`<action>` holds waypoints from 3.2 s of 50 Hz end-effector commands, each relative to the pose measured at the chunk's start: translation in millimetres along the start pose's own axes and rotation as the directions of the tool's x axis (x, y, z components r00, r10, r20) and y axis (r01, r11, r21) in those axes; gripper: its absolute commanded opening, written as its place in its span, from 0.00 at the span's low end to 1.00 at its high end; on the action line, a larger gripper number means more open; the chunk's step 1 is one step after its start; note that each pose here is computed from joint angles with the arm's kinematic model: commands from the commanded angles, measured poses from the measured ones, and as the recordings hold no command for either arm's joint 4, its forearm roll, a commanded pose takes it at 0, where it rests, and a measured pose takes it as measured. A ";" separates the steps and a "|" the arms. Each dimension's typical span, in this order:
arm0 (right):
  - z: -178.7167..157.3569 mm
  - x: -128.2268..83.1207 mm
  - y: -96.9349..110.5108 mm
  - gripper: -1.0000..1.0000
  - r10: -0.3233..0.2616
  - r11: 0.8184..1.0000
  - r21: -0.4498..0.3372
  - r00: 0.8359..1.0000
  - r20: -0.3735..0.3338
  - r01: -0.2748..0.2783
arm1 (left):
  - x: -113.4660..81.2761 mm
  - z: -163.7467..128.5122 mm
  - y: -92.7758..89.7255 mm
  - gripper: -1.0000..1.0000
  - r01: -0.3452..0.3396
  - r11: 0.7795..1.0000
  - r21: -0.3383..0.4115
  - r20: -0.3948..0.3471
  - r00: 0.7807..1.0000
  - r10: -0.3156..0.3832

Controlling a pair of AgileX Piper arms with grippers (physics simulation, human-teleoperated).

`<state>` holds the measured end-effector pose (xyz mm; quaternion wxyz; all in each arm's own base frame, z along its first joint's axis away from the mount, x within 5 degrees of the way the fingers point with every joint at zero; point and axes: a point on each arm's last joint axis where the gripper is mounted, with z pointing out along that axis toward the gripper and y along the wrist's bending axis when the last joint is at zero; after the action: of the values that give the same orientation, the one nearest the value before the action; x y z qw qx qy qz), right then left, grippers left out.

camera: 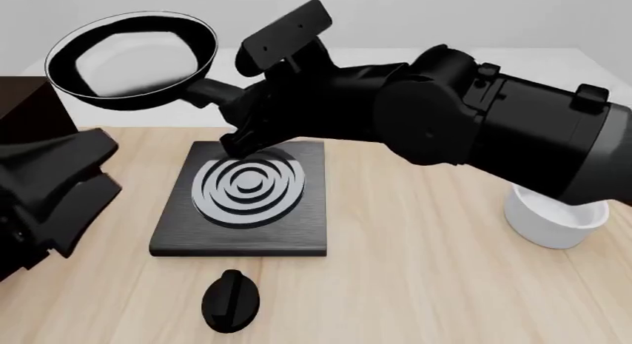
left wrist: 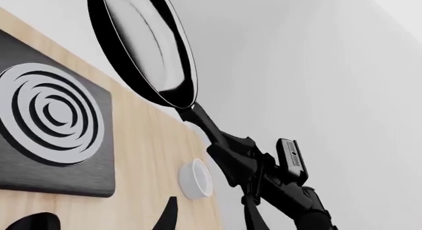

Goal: Put the frying pan on the cabinet shelf.

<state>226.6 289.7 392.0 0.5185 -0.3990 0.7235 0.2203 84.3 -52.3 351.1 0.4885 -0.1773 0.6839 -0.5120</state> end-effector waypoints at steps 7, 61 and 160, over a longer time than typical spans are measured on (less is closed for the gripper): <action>-8.2 -11.9 23.2 0.00 0.040 0.998 -0.061 0.997 0.066 -0.036 | 1.2 7.2 3.1 1.00 0.024 1.000 0.003 0.007 1.000 -0.024; -9.3 -11.0 38.0 0.00 0.044 0.994 -0.099 0.996 0.081 -0.036 | -12.7 14.3 -7.7 1.00 0.032 0.999 0.009 0.077 0.996 -0.033; -19.4 -3.6 50.9 0.00 0.064 0.989 -0.136 0.994 0.090 -0.051 | -6.7 81.8 5.8 1.00 0.086 0.996 -0.027 0.040 0.996 -0.085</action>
<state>178.1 311.1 383.1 0.5017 -0.4110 0.7043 0.2888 154.4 -87.5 348.5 0.4737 -0.2219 0.6740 -0.5217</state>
